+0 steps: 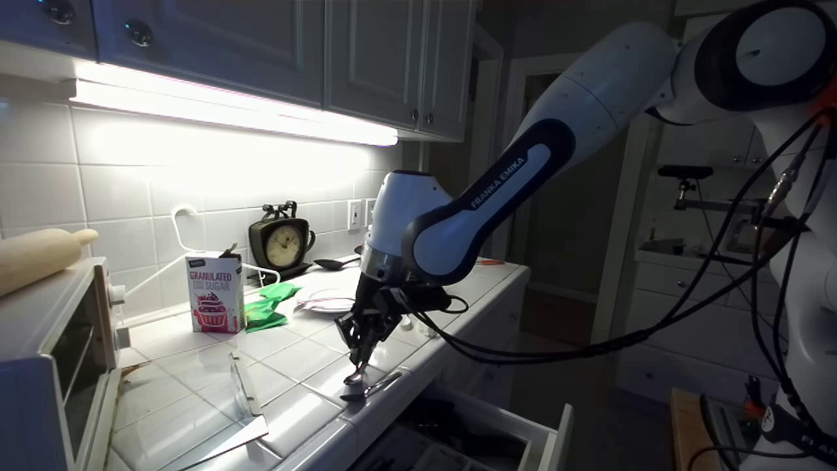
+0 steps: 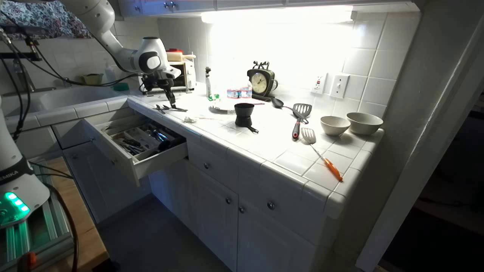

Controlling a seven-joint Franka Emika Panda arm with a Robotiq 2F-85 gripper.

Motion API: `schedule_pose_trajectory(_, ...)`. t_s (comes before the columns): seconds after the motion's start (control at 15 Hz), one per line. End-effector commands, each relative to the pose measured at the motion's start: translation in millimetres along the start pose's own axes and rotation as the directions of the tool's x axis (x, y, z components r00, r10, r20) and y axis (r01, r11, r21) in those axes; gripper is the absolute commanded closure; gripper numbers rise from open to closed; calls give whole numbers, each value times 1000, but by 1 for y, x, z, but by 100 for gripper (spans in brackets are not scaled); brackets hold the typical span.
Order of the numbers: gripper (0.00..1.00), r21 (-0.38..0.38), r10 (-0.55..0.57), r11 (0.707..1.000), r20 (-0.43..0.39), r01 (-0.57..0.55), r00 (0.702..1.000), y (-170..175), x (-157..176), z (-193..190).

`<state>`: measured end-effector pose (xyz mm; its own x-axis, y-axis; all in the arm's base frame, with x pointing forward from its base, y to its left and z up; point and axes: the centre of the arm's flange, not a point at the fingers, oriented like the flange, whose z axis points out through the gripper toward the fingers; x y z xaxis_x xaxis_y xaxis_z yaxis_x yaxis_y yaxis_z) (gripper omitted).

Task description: Separate the two spoons

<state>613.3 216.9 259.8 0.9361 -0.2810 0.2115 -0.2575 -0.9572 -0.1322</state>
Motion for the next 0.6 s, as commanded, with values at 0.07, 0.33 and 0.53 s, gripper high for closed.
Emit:
schedule_pose_trajectory(0.07,100,-35,-5,999,-5,5,1000,-9,5,6)
schedule_pose_trajectory(0.33,100,-38,-6,999,-4,5,1000,-8,7,5)
schedule_pose_trajectory(0.53,74,-36,21,999,-5,-21,1000,-10,9,-2)
